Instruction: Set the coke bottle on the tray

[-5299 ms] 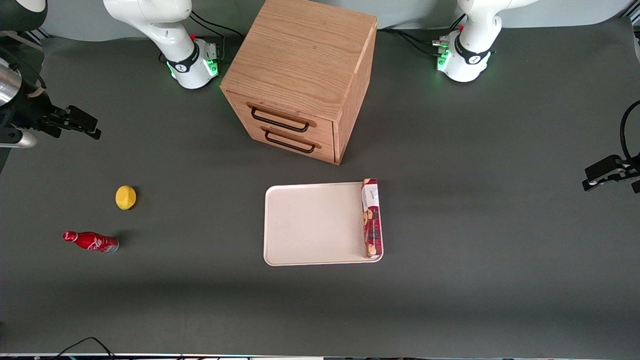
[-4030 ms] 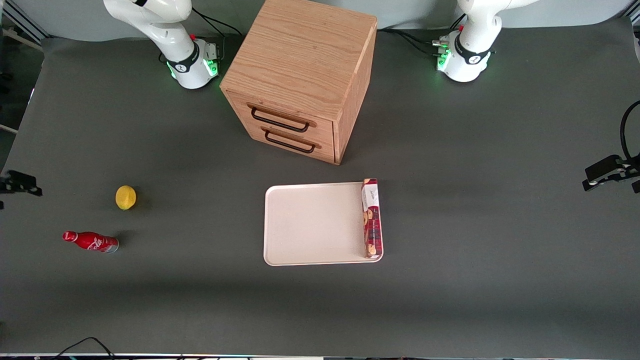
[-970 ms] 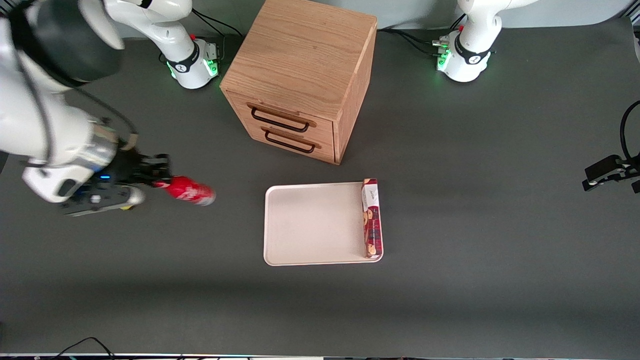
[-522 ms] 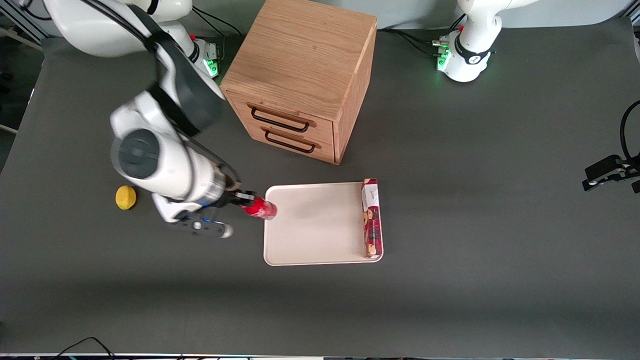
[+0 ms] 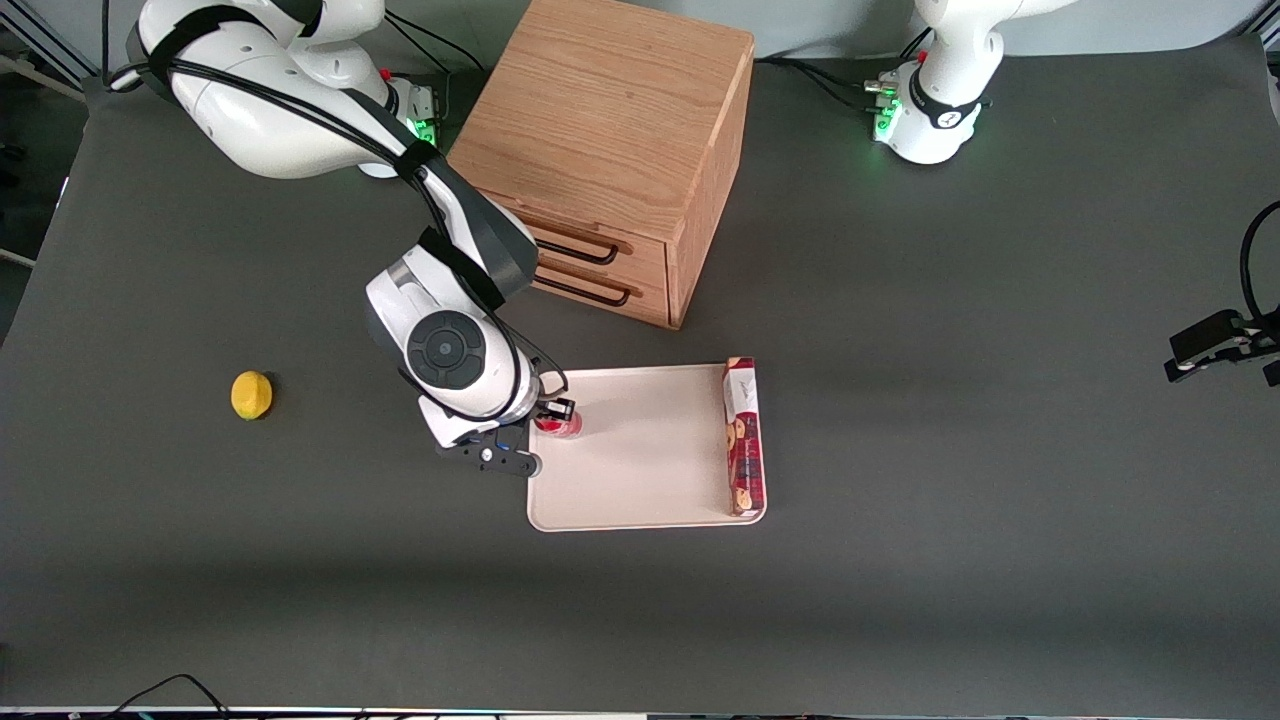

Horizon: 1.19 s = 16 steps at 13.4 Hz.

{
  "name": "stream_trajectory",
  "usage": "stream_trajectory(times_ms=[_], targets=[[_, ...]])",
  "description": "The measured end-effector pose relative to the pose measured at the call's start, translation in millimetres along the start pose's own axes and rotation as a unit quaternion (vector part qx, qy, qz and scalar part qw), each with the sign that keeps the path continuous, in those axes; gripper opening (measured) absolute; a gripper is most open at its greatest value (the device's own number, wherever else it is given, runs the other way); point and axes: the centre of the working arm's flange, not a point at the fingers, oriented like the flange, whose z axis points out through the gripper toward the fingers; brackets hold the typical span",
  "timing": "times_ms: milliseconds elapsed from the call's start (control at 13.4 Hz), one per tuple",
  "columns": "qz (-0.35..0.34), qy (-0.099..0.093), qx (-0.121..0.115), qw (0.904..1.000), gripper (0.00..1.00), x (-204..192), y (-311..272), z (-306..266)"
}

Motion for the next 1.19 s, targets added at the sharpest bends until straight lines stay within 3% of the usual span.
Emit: stream_trajectory(times_ms=[224, 448, 746, 896, 1194], targets=[[0.004, 0.010, 0.008, 0.9999, 0.68, 2.8, 0.9, -14.6], [0.012, 0.038, 0.011, 0.9991, 1.00, 3.9, 14.4, -70.9], [-0.024, 0.073, -0.031, 0.9966, 1.00, -5.1, 99.3, -204.5], [-0.043, 0.060, -0.050, 0.9960, 1.00, -11.5, 167.5, -258.6], [-0.058, 0.036, -0.030, 0.9973, 1.00, -5.0, 306.8, -294.1]])
